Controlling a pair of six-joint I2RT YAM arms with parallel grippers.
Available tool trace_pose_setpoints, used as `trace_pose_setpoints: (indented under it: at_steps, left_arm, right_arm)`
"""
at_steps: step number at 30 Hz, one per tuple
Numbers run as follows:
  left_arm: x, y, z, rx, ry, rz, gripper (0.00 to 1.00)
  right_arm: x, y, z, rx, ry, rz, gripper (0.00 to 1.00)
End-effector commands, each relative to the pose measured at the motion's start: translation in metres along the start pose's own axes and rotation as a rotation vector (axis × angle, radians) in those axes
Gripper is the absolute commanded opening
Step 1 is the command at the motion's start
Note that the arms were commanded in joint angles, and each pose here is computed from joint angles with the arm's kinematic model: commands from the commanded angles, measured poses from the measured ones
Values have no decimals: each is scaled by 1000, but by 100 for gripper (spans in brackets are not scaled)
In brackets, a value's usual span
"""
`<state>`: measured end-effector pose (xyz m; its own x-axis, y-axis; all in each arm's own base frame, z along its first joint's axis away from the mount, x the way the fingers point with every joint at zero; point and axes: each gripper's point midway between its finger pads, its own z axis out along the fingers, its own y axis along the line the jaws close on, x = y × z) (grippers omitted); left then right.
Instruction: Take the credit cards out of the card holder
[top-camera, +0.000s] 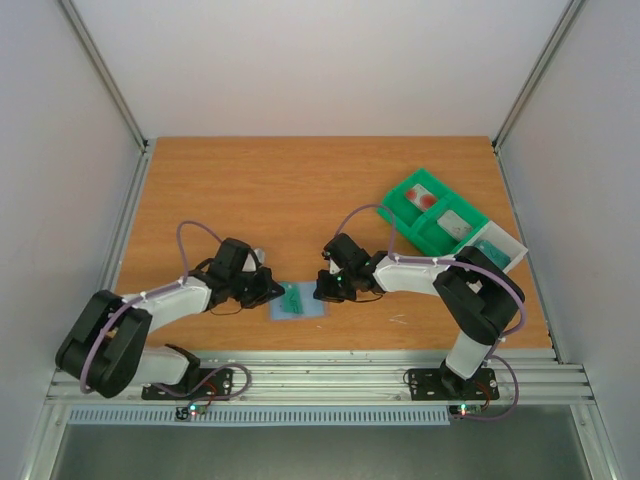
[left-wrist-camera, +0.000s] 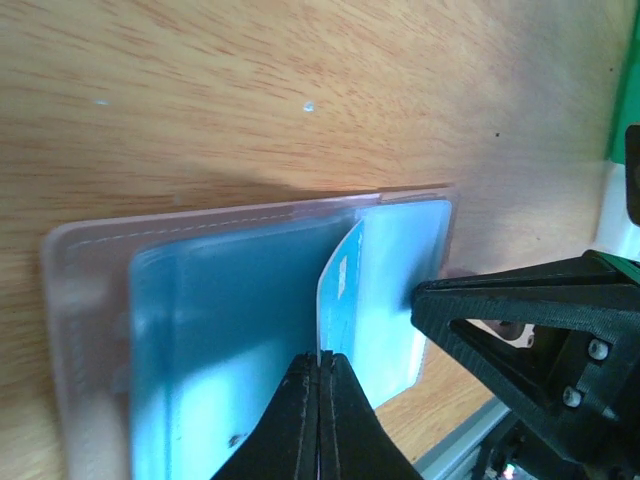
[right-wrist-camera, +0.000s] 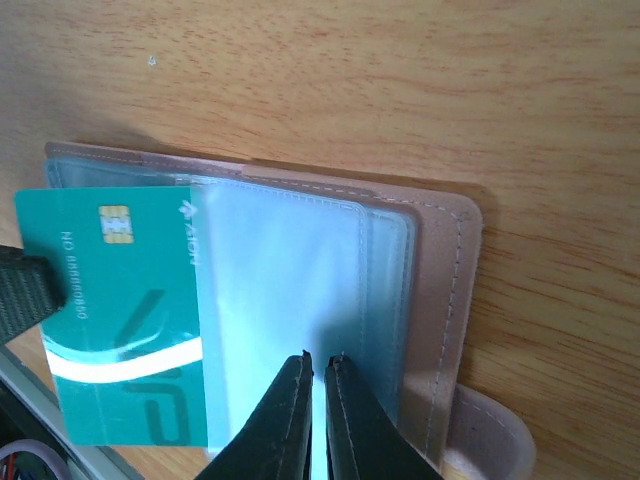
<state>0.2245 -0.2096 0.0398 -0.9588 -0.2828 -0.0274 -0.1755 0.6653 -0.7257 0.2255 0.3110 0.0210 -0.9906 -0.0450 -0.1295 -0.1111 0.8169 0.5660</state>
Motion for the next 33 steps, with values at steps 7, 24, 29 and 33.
trace_pose_setpoints:
  at_steps: [7, 24, 29, 33]
  left_arm:
    - [-1, 24, -31, -172, -72, 23, 1]
    - [-19, -78, -98, 189, -292, 93, 0]
    - [-15, -100, -111, 296, -301, 107, 0]
    - [-15, -112, -118, 362, -313, 112, 1]
  right_arm:
    - [6, -24, -3, 100, 1, 38, 7]
    - [-18, 100, -86, -472, -163, 46, 46]
    - [-19, 124, -93, -626, -136, 52, 54]
    - [-18, 129, -93, -660, -123, 43, 55]
